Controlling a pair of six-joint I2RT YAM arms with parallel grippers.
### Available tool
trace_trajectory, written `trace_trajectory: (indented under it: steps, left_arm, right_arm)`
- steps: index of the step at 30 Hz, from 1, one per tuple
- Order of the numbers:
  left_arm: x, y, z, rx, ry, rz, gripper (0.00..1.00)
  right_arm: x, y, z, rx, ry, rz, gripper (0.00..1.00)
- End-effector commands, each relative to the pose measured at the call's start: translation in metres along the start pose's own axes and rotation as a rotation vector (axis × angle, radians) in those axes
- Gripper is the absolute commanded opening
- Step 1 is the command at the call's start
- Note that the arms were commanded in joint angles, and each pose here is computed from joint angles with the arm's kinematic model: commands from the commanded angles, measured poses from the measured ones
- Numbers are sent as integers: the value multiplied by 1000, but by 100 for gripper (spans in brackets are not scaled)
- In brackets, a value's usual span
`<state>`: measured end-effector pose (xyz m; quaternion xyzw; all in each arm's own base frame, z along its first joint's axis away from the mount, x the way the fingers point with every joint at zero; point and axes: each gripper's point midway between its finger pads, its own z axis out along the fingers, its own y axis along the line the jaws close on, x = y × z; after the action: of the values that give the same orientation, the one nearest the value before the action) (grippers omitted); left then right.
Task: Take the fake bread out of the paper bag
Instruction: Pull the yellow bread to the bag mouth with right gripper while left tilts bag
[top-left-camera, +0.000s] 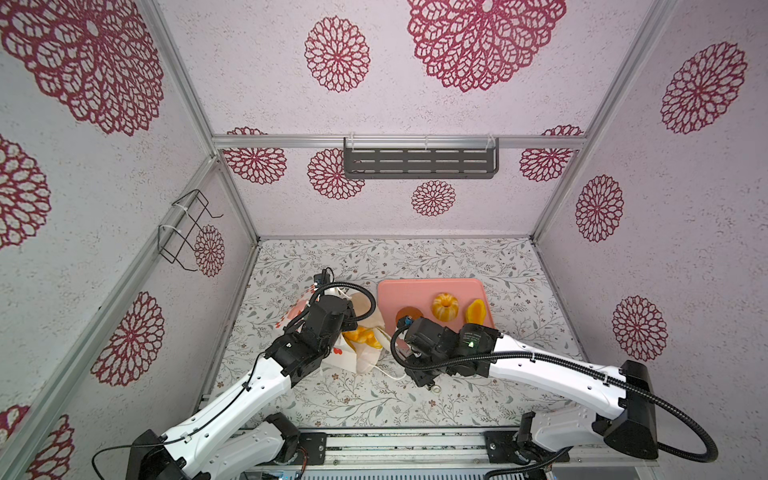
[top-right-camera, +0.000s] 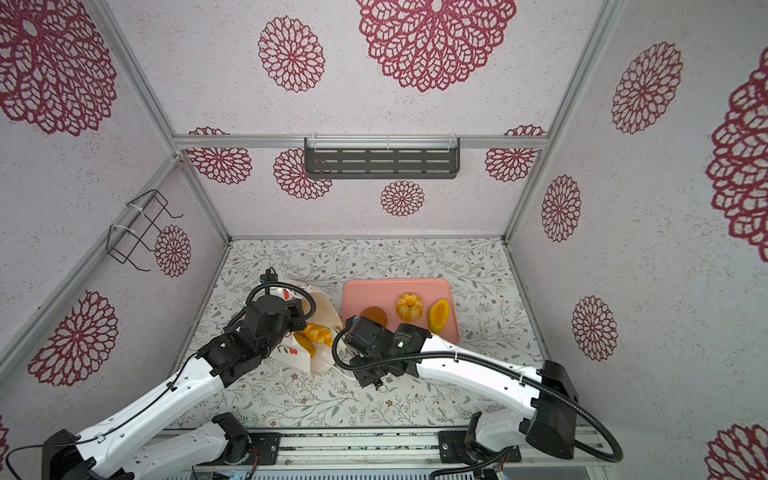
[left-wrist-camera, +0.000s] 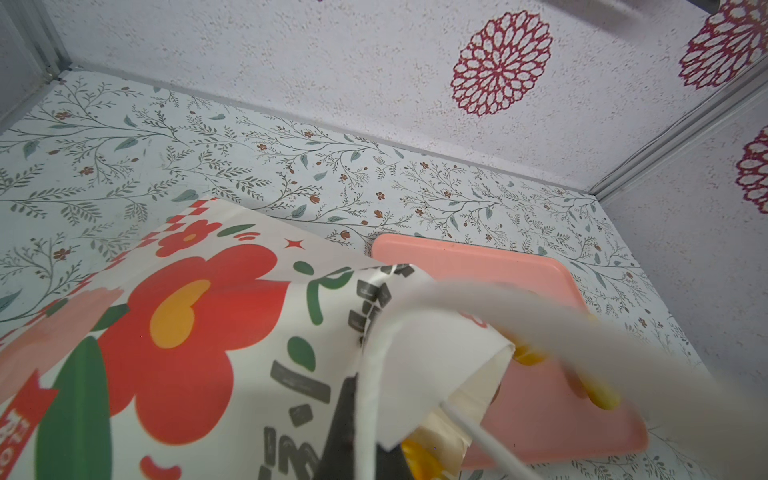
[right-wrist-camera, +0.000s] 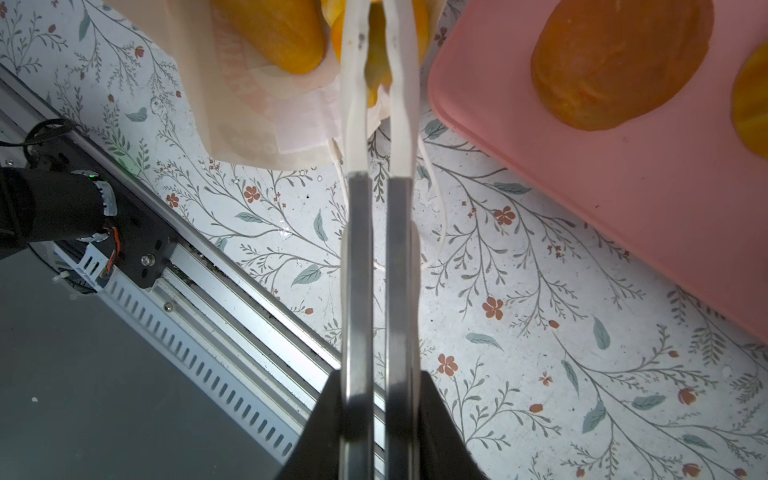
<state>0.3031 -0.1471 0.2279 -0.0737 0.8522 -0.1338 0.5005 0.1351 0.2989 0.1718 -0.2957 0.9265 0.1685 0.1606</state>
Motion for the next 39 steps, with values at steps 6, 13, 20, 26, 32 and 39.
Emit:
trace_trajectory:
  steps: [6,13,20,26,32,39]
  left_arm:
    - [-12,-9,-4,22,-21,-17,0]
    - [-10,-9,-3,22,-12,2,0]
    - [-10,-9,-3,21,-9,13,0]
    - [-8,-11,-2,29,0,15,0]
    - [-5,-12,-2,39,9,16,0]
    - [-3,-13,-1,44,18,23,0]
  right_arm:
    - [-17,8,-2,-9,-32,-35,35]
    - [-20,7,3,5,-11,-62,40]
    - [-21,10,16,-3,12,-109,41]
    - [-25,0,25,73,51,-159,43]
    - [-29,-12,31,149,80,-196,44]
    - [-33,-25,28,213,66,-199,44]
